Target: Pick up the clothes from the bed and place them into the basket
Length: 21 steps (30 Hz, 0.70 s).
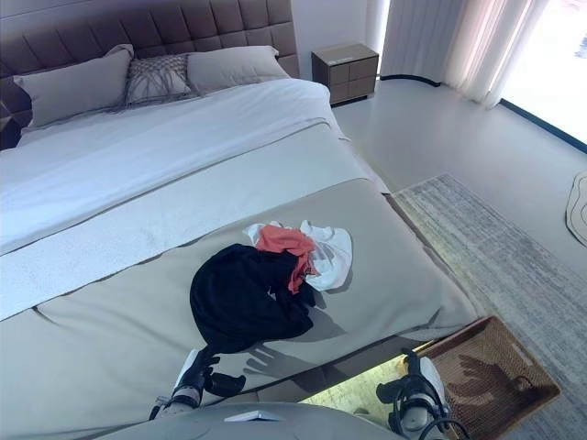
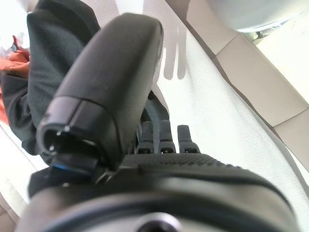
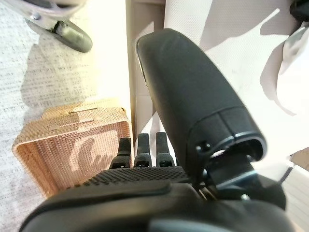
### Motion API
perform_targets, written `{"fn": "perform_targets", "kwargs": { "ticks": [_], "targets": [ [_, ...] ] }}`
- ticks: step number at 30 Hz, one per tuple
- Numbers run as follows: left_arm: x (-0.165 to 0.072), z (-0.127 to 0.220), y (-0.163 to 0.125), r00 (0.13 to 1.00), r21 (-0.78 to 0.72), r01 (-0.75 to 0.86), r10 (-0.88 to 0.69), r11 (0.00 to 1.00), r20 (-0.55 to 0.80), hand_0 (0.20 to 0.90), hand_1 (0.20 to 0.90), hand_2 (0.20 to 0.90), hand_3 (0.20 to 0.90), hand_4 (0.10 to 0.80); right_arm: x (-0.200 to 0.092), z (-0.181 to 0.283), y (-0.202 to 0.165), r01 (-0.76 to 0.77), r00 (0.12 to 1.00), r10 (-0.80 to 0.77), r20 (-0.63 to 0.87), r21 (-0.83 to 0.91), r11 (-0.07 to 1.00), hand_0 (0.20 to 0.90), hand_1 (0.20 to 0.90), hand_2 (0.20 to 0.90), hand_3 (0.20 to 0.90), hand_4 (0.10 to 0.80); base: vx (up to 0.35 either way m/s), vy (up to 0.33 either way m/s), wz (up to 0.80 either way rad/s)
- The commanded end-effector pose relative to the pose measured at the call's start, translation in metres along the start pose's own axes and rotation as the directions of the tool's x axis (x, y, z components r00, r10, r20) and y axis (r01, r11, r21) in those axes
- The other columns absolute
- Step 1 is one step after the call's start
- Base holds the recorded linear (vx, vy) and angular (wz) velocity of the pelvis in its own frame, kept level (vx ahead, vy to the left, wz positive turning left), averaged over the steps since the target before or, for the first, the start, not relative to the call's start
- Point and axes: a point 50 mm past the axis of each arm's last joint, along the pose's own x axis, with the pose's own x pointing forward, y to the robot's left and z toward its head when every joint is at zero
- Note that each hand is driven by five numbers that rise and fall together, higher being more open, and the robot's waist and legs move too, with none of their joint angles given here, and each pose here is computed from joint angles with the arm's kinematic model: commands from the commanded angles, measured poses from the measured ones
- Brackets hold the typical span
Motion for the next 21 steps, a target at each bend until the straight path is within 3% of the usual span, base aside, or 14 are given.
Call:
{"fn": "perform_targets", "kwargs": {
  "ticks": [1,4,8,14,16,18,21],
  "targets": [
    [0.015,0.04,0.011,0.986,-0.018,-0.073,0.075,0.997,0.151,0.9,0.9,0.9,0.9,0.8,0.013,0.043,-0.005,0.047,0.991,-0.052,0.12,0.037,0.998,0.9,0.9,0.9,0.9,0.8,0.0,0.0,0.0],
    [0.017,0.042,0.017,0.982,-0.02,-0.119,0.121,0.993,0.148,0.9,0.9,0.9,0.9,0.8,0.015,0.039,-0.005,-0.002,0.999,-0.004,0.054,0.106,0.994,0.9,0.9,0.9,0.9,0.8,0.0,0.0,0.0],
    [0.019,0.044,0.024,0.979,-0.011,-0.14,0.14,0.99,0.149,0.9,0.9,0.9,0.9,0.8,0.02,0.055,-0.012,0.008,0.994,-0.023,0.108,0.136,0.991,0.9,0.9,0.9,0.9,0.8,0.008,-0.006,0.01],
    [0.02,0.054,0.041,0.961,-0.03,-0.178,0.18,0.984,0.208,0.9,0.9,0.9,0.9,0.8,0.023,0.122,-0.031,0.071,0.921,-0.132,0.367,0.175,0.982,0.9,0.9,0.9,0.9,0.8,0.007,0.001,0.02],
    [0.02,0.059,0.045,0.953,-0.029,-0.19,0.192,0.981,0.235,0.9,0.9,0.9,0.9,0.8,0.019,0.15,-0.039,0.12,0.864,-0.176,0.472,0.145,0.982,0.9,0.9,0.9,0.9,0.8,-0.021,0.018,0.05],
    [0.021,0.065,0.053,0.942,-0.043,-0.218,0.221,0.975,0.254,0.9,0.9,0.9,0.9,0.8,0.007,0.197,-0.051,0.233,0.731,-0.219,0.646,0.065,0.97,0.9,0.9,0.9,0.9,0.8,-0.068,0.035,0.08],
    [0.02,0.066,0.061,0.929,-0.075,-0.253,0.264,0.965,0.261,0.9,0.9,0.9,0.9,0.8,-0.007,0.235,-0.061,0.324,0.615,-0.222,0.757,0.014,0.946,0.9,0.9,0.9,0.9,0.8,-0.044,0.032,0.13]
  ]
}}
